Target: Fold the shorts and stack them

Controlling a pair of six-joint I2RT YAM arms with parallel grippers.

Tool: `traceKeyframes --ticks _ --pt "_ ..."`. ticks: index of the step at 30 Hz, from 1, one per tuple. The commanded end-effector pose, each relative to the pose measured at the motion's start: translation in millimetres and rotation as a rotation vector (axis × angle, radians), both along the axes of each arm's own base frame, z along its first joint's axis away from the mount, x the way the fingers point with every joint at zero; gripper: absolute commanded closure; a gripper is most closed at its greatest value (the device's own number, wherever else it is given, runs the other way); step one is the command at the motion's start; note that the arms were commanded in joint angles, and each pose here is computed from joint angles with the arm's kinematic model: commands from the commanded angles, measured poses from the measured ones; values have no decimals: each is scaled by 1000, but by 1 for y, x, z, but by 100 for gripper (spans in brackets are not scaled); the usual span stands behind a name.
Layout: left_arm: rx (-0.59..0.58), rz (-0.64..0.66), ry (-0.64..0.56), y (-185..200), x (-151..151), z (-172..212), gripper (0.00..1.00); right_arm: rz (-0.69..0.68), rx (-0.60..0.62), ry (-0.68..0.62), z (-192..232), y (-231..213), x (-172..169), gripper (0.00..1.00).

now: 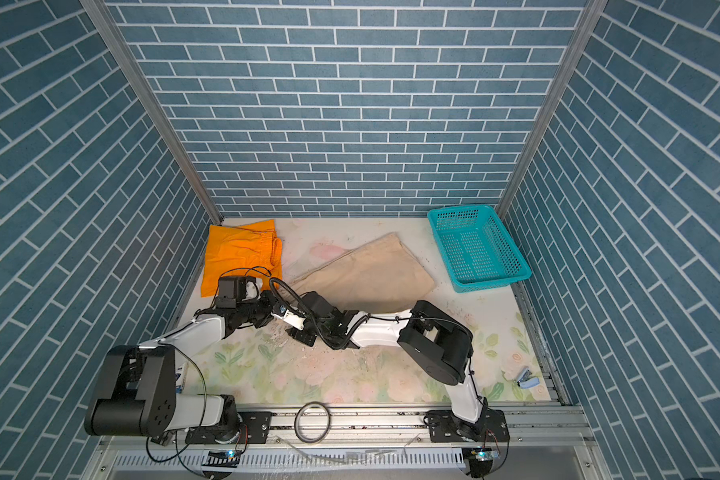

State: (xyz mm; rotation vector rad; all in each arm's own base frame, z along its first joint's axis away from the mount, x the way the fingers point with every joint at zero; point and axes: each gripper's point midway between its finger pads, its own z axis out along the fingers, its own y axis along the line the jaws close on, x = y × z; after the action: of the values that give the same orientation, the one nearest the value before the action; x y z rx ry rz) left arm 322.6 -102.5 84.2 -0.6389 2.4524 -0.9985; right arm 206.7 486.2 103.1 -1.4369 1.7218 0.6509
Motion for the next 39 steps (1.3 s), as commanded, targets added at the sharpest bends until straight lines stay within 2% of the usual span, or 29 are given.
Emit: traceKeyframes --ticks 1,5,7,11,17,22,25,27,30,33,39 --pt "112 -89 8 4 -14 22 100 -98 95 121 52 -42 11 49" --pt "193 -145 21 10 -20 44 100 -231 31 189 61 -101 37 64" --pt "226 -171 18 12 -20 55 100 -283 -17 246 51 -124 51 78" --pt "269 -230 21 13 -15 71 100 -298 -78 330 26 -135 66 100" --pt "320 -309 24 14 2 95 100 -206 -134 466 -21 -112 57 100" --pt "351 -335 41 16 17 102 100 -67 -124 575 -43 -74 22 100" --pt "367 -343 47 17 24 104 100 -43 -133 612 -52 -60 10 100" --pt "385 -353 59 18 27 105 100 -80 -116 612 -49 -62 20 100" --pt "440 -379 94 21 27 102 100 -151 -71 576 -28 -75 49 100" --pt "448 -397 107 18 29 99 100 -204 -36 518 -6 -88 76 100" --pt "445 -393 63 15 39 111 100 -237 -5 443 7 -81 121 100"
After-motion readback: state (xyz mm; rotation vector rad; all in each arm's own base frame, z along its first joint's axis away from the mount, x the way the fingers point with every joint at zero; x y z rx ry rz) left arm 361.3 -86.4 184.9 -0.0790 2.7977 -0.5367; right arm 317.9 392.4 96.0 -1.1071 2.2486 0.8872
